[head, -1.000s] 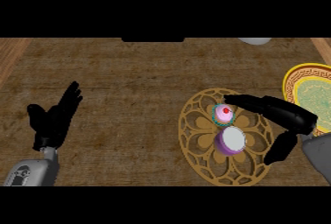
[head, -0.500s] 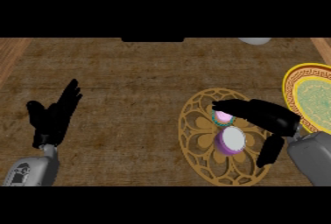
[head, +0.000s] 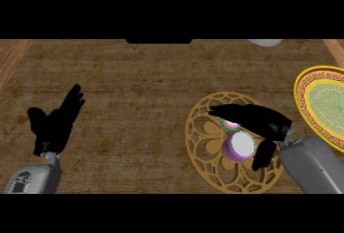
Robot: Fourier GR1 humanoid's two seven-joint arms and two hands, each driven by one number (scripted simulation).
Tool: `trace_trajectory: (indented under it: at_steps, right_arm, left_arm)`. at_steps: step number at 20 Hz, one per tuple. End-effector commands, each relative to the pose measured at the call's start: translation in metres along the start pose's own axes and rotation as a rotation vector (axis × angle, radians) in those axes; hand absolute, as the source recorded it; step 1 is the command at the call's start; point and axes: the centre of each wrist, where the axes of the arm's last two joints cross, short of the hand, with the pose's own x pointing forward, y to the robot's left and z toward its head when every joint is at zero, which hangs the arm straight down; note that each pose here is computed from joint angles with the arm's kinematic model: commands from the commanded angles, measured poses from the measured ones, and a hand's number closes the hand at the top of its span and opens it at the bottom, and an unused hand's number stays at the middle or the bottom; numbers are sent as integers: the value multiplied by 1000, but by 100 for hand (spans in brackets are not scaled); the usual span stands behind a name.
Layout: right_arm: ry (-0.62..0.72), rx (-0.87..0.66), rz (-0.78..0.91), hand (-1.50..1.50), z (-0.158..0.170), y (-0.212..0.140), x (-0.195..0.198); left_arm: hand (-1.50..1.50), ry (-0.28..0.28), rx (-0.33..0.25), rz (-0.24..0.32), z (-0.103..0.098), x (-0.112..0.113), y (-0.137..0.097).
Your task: Pick the can from the placemat and place it in the plate
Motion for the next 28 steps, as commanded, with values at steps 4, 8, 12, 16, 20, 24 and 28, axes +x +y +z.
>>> trace_trajectory:
  at_steps: [4,8,12,16,20,24,28]
  right_arm:
    - [9,42,46,-150,-9,-6,4]
    - [-26,136,86,150,-10,16,14]
    - [-108,143,119,150,-9,26,9]
    - [-111,126,65,150,-20,40,-1]
    - [-58,56,21,150,24,56,-1]
    - [81,4,-48,150,62,82,-3]
    - [107,-222,47,150,89,96,14]
  left_arm:
    - [0,-3,-4,14,-4,-1,-10]
    - [0,3,9,1,-3,-4,19]
    - [0,4,20,13,-19,-2,0]
    - [0,-16,-16,12,-1,10,7]
    - [0,11,-1,16,10,5,-5]
    - [0,0,35,-5,1,9,3]
    - [0,18,23,2,8,-9,24]
